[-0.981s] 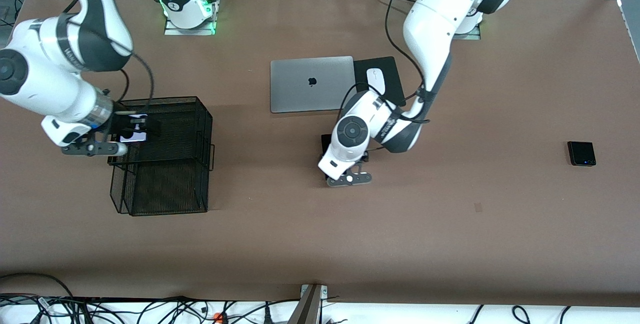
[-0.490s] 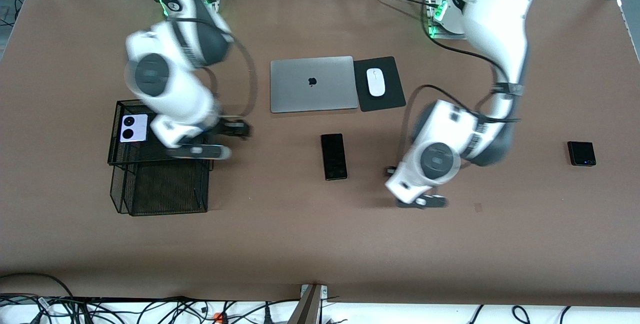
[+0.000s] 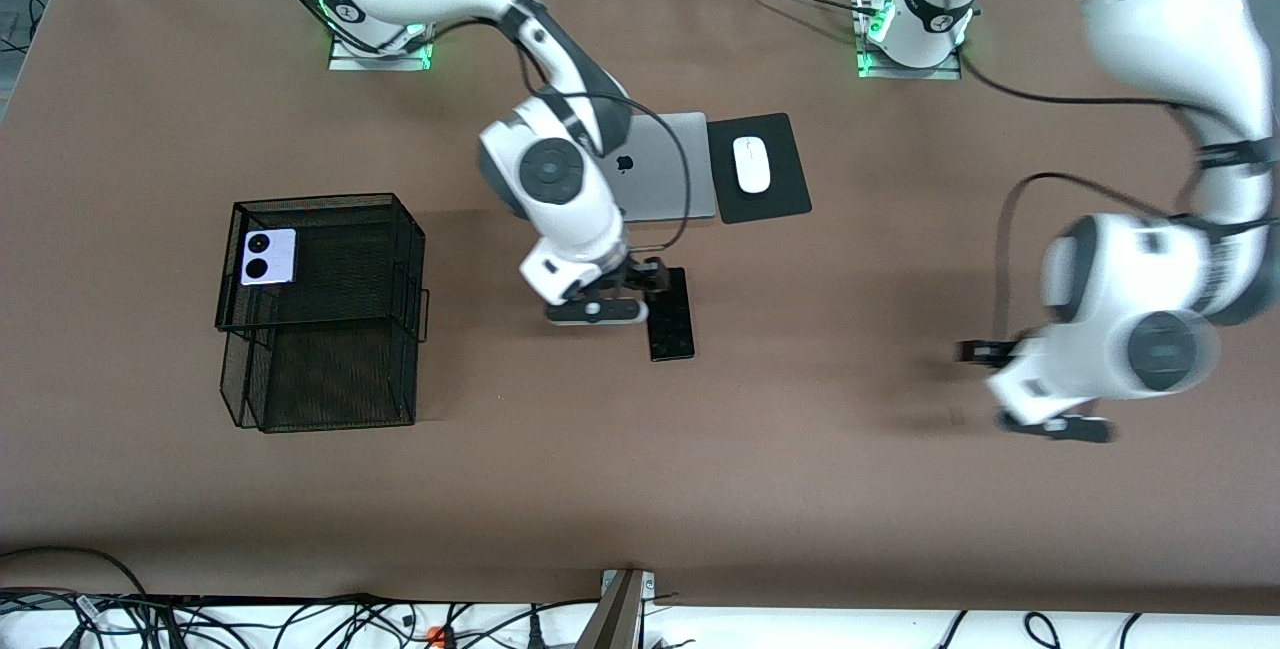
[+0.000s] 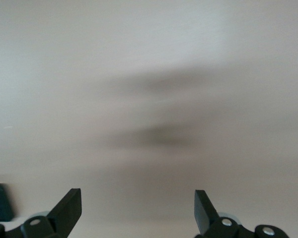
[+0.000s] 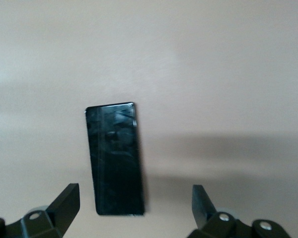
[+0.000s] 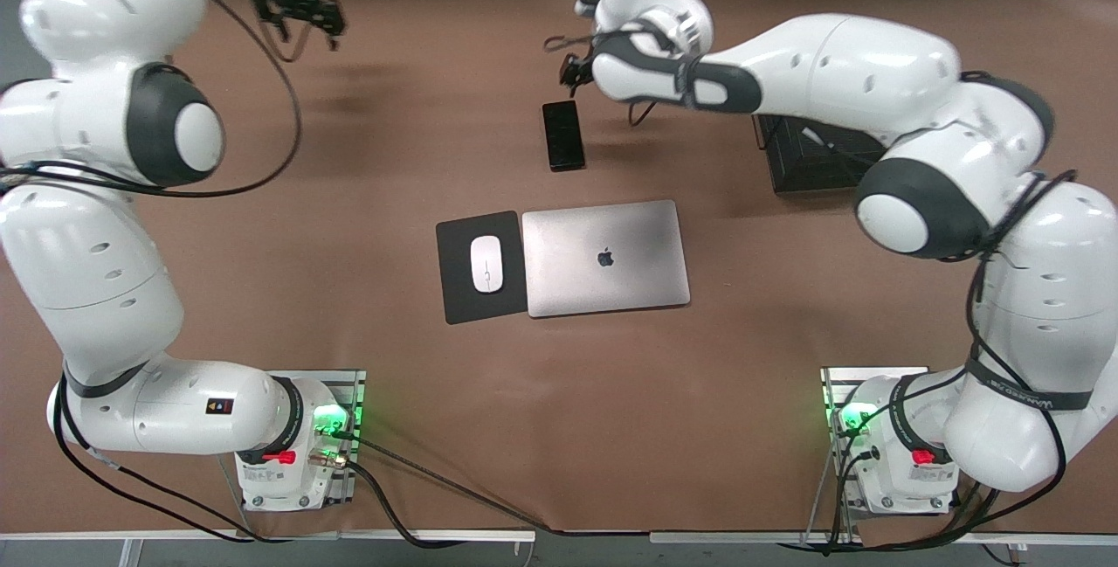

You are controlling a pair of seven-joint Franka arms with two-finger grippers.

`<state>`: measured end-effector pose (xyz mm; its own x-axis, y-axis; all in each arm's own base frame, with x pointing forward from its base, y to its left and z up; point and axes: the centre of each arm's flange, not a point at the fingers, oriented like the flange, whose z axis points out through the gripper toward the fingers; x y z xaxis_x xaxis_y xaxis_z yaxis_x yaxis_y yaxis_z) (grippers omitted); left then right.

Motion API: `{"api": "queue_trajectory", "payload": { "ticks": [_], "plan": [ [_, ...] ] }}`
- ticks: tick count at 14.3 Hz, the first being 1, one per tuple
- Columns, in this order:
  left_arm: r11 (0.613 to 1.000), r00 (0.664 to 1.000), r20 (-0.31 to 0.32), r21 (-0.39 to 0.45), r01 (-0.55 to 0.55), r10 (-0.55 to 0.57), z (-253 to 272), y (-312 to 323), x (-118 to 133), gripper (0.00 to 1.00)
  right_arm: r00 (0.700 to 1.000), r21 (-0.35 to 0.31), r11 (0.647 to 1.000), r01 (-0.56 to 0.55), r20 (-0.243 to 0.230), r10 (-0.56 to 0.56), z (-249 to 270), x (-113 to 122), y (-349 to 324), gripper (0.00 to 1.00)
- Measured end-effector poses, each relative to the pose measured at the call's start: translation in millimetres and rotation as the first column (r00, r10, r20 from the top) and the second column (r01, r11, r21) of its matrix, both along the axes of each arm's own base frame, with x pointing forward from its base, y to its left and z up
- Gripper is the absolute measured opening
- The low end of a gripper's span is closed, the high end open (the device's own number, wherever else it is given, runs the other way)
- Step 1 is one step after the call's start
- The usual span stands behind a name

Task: Place phones with both arms
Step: 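Grasp the slab with the right gripper while the left grasps the flip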

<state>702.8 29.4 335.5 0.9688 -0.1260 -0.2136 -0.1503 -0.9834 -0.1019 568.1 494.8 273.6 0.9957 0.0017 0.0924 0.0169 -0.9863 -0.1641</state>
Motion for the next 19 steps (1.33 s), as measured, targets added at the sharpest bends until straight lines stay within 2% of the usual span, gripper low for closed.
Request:
{"api": "queue_trajectory", "payload": {
  "ticks": [2, 5, 9, 14, 19],
  "plan": [
    [1.0, 1.0, 0.002, -0.002, 0.016, -0.016, 2, 73, -9, 1.0, 0.999, -0.006, 0.999, -0.031, 0.022, 0.032, -25, -6, 15, 1.0],
    [1.0, 0.998, 0.064, -0.01, 0.001, 0.0, -14, 166, -26, 1.0, 0.997, -0.034, 0.998, -0.057, 0.045, 0.059, -49, -9, 29, 1.0],
    [1.0, 0.991, 0.129, -0.019, -0.016, 0.019, -60, 266, -70, 1.0, 0.993, -0.05, 0.996, -0.076, 0.089, 0.08, -76, -18, 50, 1.0],
    [0.998, 0.989, 0.138, -0.035, -0.053, 0.057, -106, 328, -117, 1.0, 0.984, -0.083, 0.99, -0.11, 0.133, 0.121, -89, -22, 54, 1.0],
    [0.991, 0.979, 0.164, -0.077, -0.106, 0.118, -134, 331, -137, 1.0, 0.979, -0.085, 0.988, -0.126, 0.15, 0.138, -99, -24, 57, 1.0]
  ]
}}
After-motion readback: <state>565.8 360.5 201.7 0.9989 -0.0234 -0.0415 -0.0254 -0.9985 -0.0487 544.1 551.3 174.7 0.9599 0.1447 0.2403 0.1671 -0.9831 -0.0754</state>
